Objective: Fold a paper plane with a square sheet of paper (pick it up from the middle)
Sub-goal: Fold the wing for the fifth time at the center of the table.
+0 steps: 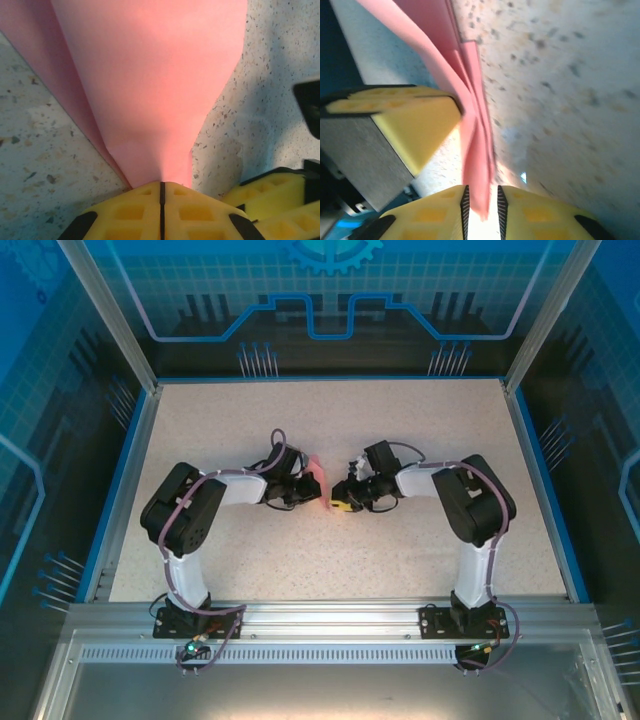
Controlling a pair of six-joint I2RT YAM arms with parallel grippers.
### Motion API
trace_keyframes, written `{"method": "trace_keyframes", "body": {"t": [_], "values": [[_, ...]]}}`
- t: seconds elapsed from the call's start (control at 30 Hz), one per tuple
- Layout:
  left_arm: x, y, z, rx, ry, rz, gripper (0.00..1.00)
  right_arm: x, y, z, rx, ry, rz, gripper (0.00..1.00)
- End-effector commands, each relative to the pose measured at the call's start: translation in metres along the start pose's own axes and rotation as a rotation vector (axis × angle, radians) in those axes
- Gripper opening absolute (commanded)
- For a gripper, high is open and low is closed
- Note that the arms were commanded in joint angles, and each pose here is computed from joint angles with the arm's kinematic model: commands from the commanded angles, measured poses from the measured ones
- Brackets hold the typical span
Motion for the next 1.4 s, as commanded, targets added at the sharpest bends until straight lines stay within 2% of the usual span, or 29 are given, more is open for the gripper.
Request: {"method": "trace_keyframes", "body": {"t": [0.0, 0.3, 0.53, 0.73, 0.97, 1.17, 1.37], "values": [[0.013, 0.020, 0.006, -0.100, 0.053, -0.006, 0.11, 0.005, -0.007, -0.018, 0.197, -0.059, -0.129, 0.26], [0.010, 0.014, 0.003, -0.091, 0.043, -0.019, 0.11, 0.015, 0.026, -0.005, 0.290, -0.103, -0.394, 0.33], [-0.001, 0.001, -0.007, -0.056, -0.002, -0.051, 0.12, 0.014, 0.018, 0.010, 0.306, -0.090, -0.408, 0.31], [-0.013, -0.015, -0.012, 0.004, -0.046, -0.077, 0.12, 0.015, 0.016, 0.014, 0.287, -0.084, -0.435, 0.24], [-0.025, -0.024, -0.018, 0.029, -0.080, -0.072, 0.12, 0.013, 0.011, 0.015, 0.280, -0.107, -0.449, 0.21], [-0.036, -0.025, -0.025, 0.041, -0.103, -0.039, 0.13, 0.013, 0.023, -0.003, 0.257, -0.192, -0.493, 0.24], [-0.044, -0.023, -0.029, 0.047, -0.113, -0.015, 0.15, 0.010, 0.027, -0.005, 0.284, -0.215, -0.563, 0.28]]}}
Point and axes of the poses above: each hand's point on the last joint's axis, 136 mm out from that joint toward the fingers, its own z axis out along the fingers, its own y axis along the line the jaws close on, x = y × z, the point moved 2 cm from there along -z, back along the fingers, and after that the axes turned 7 degrees about z, right-handed, at the moved point
